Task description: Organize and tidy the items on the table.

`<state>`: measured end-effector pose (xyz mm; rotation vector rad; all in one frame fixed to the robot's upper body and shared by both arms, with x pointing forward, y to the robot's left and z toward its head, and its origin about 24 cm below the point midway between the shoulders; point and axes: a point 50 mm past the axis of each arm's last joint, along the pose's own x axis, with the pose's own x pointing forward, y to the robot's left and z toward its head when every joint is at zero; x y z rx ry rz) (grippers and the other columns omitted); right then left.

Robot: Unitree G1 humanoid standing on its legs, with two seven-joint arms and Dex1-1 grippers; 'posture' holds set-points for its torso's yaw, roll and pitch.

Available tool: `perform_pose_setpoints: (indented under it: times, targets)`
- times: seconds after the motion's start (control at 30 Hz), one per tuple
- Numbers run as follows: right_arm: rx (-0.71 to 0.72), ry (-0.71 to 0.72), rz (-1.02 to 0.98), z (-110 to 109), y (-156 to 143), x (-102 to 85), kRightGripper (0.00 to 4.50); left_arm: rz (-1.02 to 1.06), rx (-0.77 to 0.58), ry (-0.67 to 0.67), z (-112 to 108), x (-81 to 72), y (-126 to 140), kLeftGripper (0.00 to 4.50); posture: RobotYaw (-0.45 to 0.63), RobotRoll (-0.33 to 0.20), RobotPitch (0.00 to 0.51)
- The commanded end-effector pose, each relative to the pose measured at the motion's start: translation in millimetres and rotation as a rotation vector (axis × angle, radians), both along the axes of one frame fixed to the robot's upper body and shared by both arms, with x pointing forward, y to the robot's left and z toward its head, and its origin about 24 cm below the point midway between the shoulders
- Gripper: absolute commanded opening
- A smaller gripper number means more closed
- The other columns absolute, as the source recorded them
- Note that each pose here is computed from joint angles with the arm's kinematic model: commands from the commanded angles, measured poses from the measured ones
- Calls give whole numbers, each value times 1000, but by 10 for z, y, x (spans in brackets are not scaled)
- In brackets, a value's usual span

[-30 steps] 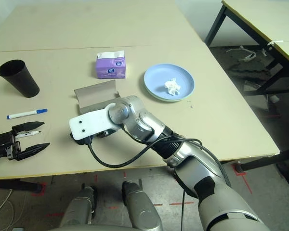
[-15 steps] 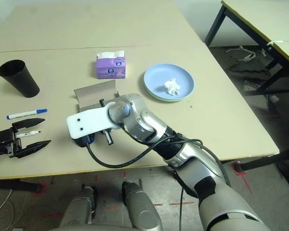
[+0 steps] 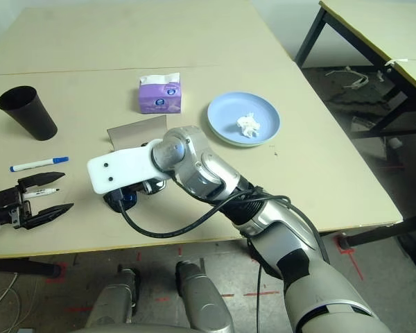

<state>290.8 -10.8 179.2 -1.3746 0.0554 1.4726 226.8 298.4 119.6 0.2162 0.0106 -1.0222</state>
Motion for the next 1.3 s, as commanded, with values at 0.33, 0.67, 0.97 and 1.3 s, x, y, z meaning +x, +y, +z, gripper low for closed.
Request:
perform_pose_setpoints:
  times: [0.33, 0.67, 0.97, 1.3]
  targets:
    - [-56, 27, 9, -318, -56, 13, 4450, 11, 5, 19, -34, -41, 37, 4500, -88, 0, 203]
    - [-48, 58, 22, -319, -54, -33, 1963, 2, 5, 17, -32, -26, 19, 4500, -90, 0, 200]
    - [-43, 67, 23, -286, -42, -44, 328, 2, -1, 16, -35, -28, 1, 4500, -88, 0, 198]
    - [-14, 12, 14, 16, -44, 38, 255, 22, -17, 10, -27, -24, 16, 4500, -89, 0, 198]
